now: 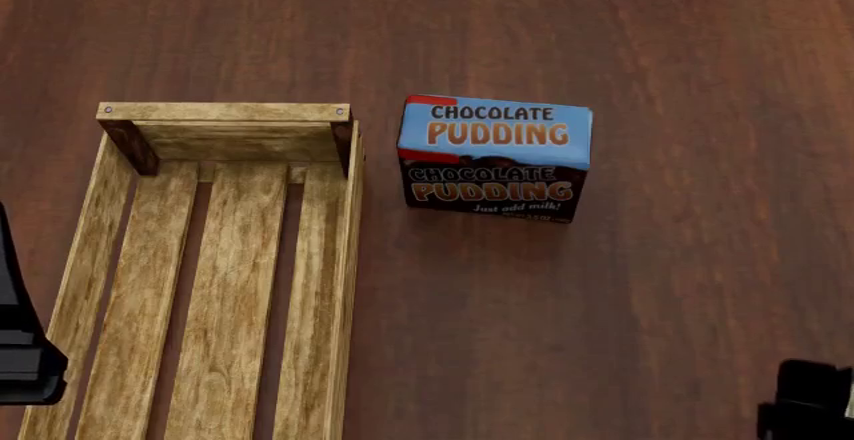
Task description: Stack the left bowl on the right bowl and place them in the tray.
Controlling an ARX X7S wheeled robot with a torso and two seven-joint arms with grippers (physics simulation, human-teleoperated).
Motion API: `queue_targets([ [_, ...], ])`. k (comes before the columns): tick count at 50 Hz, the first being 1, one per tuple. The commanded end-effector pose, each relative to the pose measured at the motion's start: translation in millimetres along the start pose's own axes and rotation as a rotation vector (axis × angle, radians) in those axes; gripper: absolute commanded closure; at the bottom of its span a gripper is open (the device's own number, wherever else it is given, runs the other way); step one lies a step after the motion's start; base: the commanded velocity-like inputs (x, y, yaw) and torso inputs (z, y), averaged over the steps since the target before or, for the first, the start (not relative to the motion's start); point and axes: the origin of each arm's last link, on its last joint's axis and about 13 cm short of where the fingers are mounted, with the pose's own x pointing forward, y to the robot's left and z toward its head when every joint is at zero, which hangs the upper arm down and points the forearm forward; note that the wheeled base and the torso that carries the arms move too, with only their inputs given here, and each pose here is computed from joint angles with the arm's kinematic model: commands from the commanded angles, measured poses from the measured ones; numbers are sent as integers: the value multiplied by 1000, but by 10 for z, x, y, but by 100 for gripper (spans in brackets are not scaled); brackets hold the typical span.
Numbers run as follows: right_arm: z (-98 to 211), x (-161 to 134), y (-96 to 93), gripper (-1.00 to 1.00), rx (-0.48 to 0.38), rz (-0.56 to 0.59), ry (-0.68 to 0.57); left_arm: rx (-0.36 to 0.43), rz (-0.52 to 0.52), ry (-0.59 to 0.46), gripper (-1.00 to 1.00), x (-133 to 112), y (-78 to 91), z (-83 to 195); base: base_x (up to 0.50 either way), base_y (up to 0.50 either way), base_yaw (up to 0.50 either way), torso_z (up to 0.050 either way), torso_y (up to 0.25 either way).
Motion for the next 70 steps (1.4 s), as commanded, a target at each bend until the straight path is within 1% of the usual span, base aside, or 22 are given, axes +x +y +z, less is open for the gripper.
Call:
queue_targets([
  [1, 36, -17, 24, -100, 4, 28, -15, -2, 1, -3, -100, -5, 4, 14, 0, 0, 0, 0, 0],
  [8, 32, 18, 92, -100, 1, 29, -20, -1, 1, -3, -100, -11, 6, 17, 0, 0, 0, 0, 0],
  [10, 27, 24, 111, -100, 26, 18, -2, -2, 1, -4, -100, -11, 6, 17, 0, 0, 0, 0, 0],
  [12, 35, 22, 131, -100, 17, 18, -6, -2, 2, -2, -100, -11, 7, 13, 0, 0, 0, 0, 0],
  [16, 31, 28, 134, -100, 14, 4, -11, -1, 2, -2, -100, -11, 9, 11, 0, 0, 0, 0, 0],
  [24, -104, 66, 133, -100, 7, -8, 6, -2, 2, -4, -100, -1, 5, 0, 0, 0, 0, 0, 0],
  [42, -210, 159, 211, -100, 6, 20, 21, -3, 1, -6, -100, 2, 4, -1, 0, 0, 0, 0, 0],
  [50, -218, 169, 214, -100, 8, 22, 27, -2, 2, -5, -100, -1, 6, 1, 0, 0, 0, 0, 0],
  [70, -369, 257, 257, -100, 7, 28, 62, 2, 2, -3, -100, 3, 7, -7, 0, 0, 0, 0, 0],
])
